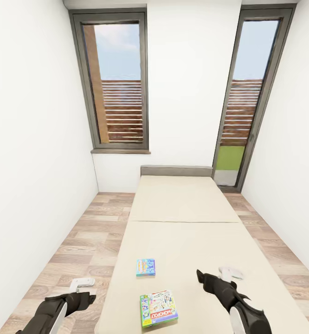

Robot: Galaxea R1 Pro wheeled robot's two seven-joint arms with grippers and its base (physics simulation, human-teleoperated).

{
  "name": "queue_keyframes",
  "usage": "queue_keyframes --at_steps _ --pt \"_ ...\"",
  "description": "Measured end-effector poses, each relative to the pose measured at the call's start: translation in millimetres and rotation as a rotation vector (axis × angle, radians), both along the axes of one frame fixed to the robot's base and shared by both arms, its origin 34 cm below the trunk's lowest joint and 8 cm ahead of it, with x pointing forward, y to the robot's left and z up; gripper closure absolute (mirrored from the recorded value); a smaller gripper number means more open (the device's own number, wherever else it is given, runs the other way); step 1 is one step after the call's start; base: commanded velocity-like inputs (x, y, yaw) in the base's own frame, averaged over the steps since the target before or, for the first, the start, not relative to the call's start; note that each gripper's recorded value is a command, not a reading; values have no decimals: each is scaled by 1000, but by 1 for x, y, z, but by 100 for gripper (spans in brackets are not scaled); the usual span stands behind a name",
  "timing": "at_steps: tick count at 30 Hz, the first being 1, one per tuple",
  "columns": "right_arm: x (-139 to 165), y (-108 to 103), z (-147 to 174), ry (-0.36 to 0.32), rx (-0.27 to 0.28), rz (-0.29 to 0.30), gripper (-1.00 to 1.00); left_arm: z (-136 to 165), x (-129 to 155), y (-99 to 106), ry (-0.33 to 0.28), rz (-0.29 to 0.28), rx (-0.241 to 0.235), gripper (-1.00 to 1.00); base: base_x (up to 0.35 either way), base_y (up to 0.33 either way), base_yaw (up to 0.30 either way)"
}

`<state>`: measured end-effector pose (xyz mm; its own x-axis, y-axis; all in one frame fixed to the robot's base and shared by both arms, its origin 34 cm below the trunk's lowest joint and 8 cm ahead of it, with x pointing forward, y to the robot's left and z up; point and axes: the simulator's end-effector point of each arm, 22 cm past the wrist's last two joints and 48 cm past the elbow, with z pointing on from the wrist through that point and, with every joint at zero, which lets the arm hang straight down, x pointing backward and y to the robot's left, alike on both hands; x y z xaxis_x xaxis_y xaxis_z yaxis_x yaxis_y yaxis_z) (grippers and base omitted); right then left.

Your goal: Put all the toys in the child's room - the three board games (two on the bed and one on the table), the two jigsaw puzzles on the table, and the tennis ball on the table - inside the toy box on the table in the child's room.

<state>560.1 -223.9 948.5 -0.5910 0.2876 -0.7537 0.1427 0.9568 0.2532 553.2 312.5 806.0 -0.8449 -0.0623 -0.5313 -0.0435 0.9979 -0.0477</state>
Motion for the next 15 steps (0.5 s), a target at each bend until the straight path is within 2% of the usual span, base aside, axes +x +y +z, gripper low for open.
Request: queue_keyframes --at_steps 5,10,15 --pt "15 -5 10 -7 -12 -23 -100 5 6 0 -8 2 0 -100 0 0 0" --pt "24 -2 18 -19 9 -29 -100 32 40 -2 -40 4 -8 -100 0 0 0" --pt "26 -1 21 -24 16 -31 -100 45 54 -4 -50 3 -13 -100 0 0 0"
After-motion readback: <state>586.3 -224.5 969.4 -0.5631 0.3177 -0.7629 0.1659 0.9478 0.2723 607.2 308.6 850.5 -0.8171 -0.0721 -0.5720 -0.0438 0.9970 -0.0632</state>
